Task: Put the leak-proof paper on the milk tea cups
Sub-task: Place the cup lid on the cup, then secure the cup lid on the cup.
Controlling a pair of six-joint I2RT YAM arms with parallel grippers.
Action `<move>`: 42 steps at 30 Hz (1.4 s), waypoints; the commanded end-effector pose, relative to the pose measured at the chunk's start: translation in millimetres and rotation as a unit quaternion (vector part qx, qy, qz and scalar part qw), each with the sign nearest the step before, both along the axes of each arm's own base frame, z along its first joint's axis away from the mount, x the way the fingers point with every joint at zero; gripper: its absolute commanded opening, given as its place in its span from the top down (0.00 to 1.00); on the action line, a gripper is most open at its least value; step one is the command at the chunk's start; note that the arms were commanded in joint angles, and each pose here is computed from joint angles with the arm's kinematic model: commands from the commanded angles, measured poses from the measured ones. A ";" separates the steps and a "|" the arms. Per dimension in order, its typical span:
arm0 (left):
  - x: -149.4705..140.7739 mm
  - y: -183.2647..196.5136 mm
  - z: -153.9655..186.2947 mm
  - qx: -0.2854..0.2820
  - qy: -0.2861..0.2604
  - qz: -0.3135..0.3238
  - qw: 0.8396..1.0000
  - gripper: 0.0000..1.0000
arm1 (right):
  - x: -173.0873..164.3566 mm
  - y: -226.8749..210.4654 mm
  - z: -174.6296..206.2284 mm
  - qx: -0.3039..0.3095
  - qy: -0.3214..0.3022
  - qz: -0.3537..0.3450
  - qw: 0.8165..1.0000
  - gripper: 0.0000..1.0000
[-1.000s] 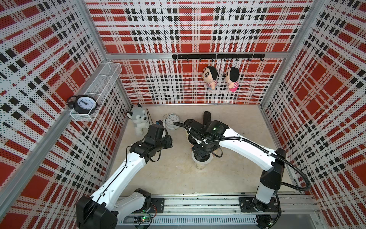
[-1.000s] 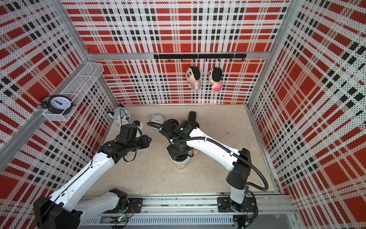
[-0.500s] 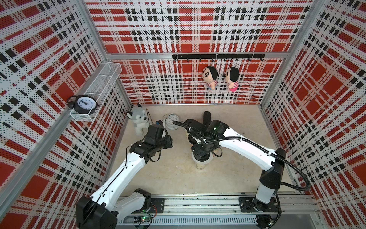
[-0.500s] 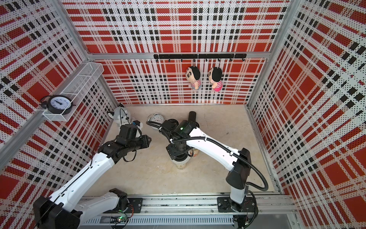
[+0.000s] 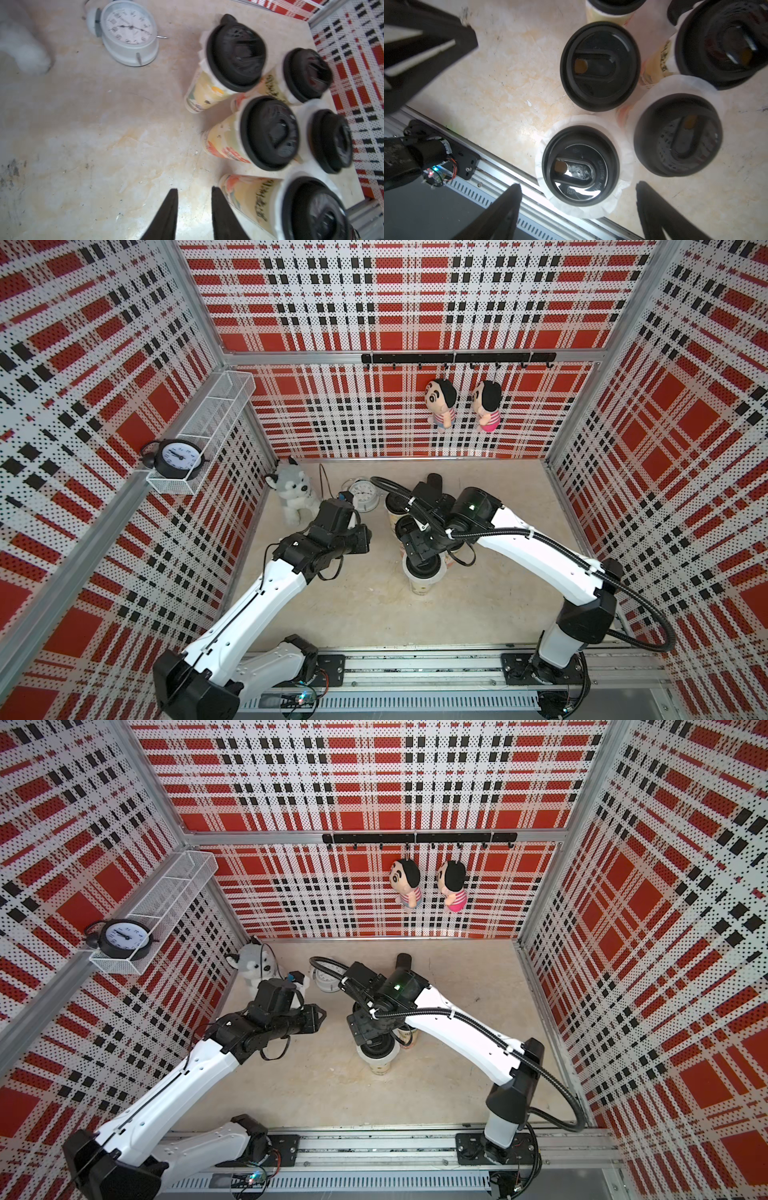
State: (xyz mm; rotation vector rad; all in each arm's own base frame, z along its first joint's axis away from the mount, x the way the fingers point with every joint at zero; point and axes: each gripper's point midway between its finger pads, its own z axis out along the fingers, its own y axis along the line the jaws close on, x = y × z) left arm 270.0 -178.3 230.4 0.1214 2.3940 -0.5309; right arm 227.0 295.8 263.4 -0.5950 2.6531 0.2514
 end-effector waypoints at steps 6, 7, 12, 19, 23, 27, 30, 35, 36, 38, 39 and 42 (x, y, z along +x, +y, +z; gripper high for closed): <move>-34.5 -66.4 15.9 0.021 0.000 -0.090 0.996 0.65 | -1.7 -74.4 12.6 0.092 -0.031 -0.120 0.988 0.13; -36.7 -70.1 14.1 0.025 0.004 -0.093 0.995 0.65 | -4.1 -80.9 11.9 0.100 -0.032 -0.127 0.986 0.12; -38.6 -83.6 3.4 0.048 0.018 -0.106 0.993 0.64 | -15.3 -99.5 2.8 0.108 -0.030 -0.143 0.983 0.12; -41.8 -105.5 -6.4 0.067 0.029 -0.133 0.988 0.63 | -21.1 -104.2 -8.4 0.117 -0.026 -0.149 0.981 0.12; -40.1 -105.7 -8.3 0.075 0.030 -0.131 0.988 0.63 | -21.6 -105.5 -9.4 0.117 -0.026 -0.150 0.981 0.11; -38.8 -107.4 -13.3 0.081 0.033 -0.131 0.988 0.63 | -22.0 -106.5 -11.0 0.116 -0.026 -0.151 0.981 0.11; -37.7 -108.4 -18.6 0.088 0.038 -0.131 0.987 0.63 | -22.6 -106.3 -11.3 0.118 -0.025 -0.150 0.981 0.11; -35.7 -109.1 -23.4 0.095 0.040 -0.130 0.986 0.63 | -23.1 -106.7 -11.7 0.120 -0.026 -0.150 0.981 0.10; -35.4 -108.9 -24.0 0.096 0.041 -0.129 0.986 0.62 | -23.1 -106.8 -12.2 0.119 -0.025 -0.150 0.981 0.10; -35.2 -109.4 -25.2 0.097 0.042 -0.129 0.986 0.62 | -23.3 -106.7 -13.0 0.119 -0.024 -0.150 0.981 0.10; -35.2 -109.1 -26.2 0.099 0.043 -0.129 0.986 0.62 | -23.0 -106.7 -13.2 0.119 -0.024 -0.150 0.981 0.10; -36.0 -109.0 -28.3 0.103 0.046 -0.130 0.985 0.62 | -23.4 -106.5 -13.9 0.119 -0.023 -0.149 0.981 0.10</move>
